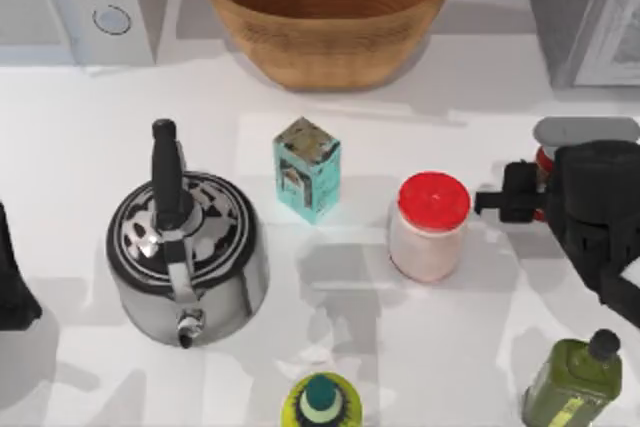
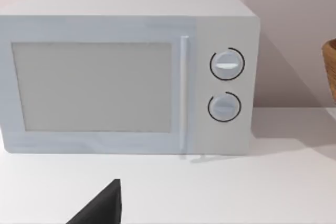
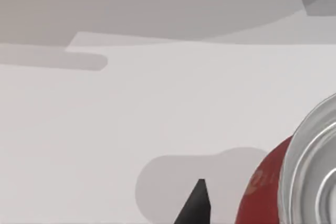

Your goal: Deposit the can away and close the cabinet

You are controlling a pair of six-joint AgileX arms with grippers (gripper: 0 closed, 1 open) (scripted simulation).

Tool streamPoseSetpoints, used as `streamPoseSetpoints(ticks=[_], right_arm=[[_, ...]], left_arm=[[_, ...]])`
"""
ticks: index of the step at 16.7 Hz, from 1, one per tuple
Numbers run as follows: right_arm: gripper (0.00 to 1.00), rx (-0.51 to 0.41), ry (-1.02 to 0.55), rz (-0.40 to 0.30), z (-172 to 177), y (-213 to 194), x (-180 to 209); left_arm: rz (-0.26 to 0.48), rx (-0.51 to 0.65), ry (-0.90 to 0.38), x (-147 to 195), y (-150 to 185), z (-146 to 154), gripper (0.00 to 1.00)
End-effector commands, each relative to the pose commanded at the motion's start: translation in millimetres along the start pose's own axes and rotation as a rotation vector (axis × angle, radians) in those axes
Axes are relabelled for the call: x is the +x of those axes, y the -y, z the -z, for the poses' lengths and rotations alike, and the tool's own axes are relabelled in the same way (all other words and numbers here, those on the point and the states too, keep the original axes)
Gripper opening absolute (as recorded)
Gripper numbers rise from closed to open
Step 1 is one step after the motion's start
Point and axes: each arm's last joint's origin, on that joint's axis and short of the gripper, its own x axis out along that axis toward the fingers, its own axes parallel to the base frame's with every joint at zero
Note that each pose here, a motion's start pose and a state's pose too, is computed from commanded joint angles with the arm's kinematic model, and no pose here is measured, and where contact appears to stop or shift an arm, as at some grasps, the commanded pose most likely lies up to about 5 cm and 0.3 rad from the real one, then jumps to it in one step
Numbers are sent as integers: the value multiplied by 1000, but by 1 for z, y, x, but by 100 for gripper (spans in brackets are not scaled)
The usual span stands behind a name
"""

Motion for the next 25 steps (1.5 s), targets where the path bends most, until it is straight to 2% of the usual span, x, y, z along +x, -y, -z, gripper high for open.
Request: streamPoseSetpoints(ticks=[2,7,11,16,21,25], right_arm=[[0,44,29,13,-15,1,1],[0,142,120,10,-92,-5,-25],[0,72,77,-10,-130,-9,-60],[0,-3,0,-3,-131,-1,-71],[0,-2,-1,-4,-131,-2,-71],[0,-3,11,-1,-126,16,-90]], left_arm=[[0,0,0,0,0,0,100],[0,0,0,0,0,0,100],[0,0,0,0,0,0,100],[0,0,0,0,0,0,100],[0,0,0,0,0,0,100],[0,0,0,0,0,0,100]])
